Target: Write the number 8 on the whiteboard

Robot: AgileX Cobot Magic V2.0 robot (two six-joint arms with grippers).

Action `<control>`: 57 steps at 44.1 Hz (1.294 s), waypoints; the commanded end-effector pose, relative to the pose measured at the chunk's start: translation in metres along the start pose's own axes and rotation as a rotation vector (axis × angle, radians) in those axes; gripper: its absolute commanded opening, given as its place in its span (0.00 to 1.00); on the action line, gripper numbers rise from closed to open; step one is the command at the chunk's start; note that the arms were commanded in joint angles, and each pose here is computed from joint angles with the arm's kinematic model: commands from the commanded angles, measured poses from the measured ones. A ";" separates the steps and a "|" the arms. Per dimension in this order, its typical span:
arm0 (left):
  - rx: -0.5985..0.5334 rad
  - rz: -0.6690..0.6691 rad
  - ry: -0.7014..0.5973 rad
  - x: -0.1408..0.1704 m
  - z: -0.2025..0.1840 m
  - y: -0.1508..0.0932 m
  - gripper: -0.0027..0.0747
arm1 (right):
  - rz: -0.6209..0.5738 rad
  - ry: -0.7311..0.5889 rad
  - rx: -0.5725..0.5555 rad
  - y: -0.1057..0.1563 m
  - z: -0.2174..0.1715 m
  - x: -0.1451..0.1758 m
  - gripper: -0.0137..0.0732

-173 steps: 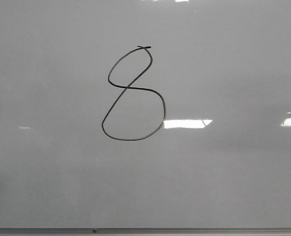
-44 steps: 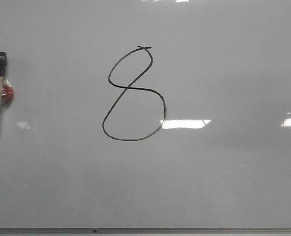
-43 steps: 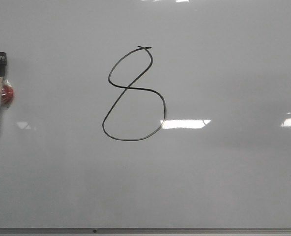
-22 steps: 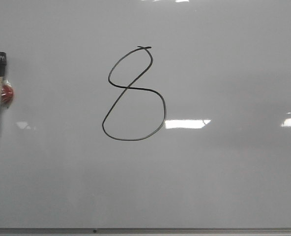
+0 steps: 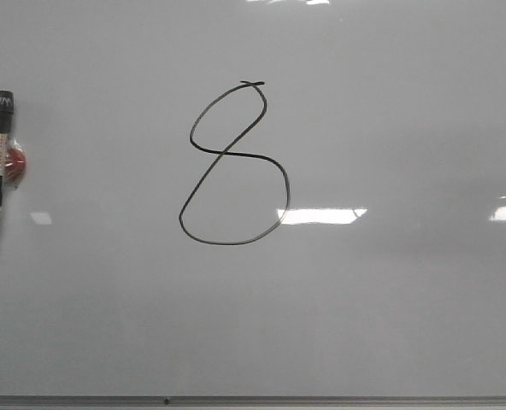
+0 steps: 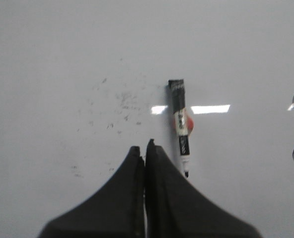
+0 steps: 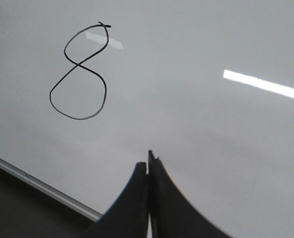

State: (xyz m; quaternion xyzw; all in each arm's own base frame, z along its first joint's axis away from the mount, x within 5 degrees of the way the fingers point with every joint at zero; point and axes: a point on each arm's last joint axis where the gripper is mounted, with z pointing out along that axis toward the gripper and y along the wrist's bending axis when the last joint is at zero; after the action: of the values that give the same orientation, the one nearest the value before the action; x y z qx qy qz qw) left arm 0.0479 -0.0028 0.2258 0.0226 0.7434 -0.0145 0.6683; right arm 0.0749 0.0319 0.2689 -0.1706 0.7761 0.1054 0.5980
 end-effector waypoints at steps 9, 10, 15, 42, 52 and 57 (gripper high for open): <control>-0.053 -0.012 -0.082 0.026 0.010 0.003 0.01 | 0.012 -0.088 0.036 -0.004 -0.002 -0.014 0.11; -0.053 -0.012 -0.070 0.026 0.009 0.003 0.01 | 0.012 -0.088 0.036 -0.004 -0.002 -0.014 0.11; -0.054 -0.009 -0.082 0.025 0.009 0.003 0.01 | 0.012 -0.088 0.036 -0.004 -0.002 -0.014 0.11; -0.054 -0.009 -0.084 0.025 0.009 0.003 0.01 | 0.012 -0.088 0.036 -0.004 -0.002 -0.014 0.11; -0.054 -0.009 -0.084 0.025 0.009 0.003 0.01 | 0.012 -0.088 0.042 -0.004 -0.001 -0.011 0.11; -0.054 -0.009 -0.084 0.025 0.009 0.003 0.01 | 0.005 -0.124 0.078 -0.006 -0.002 -0.005 0.11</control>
State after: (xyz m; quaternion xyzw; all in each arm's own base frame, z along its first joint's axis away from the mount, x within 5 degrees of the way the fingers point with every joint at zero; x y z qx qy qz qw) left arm 0.0555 -0.0001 0.1919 0.0030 0.7505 0.0031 0.6608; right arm 0.0751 0.0307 0.2622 -0.1651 0.7754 0.1007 0.6011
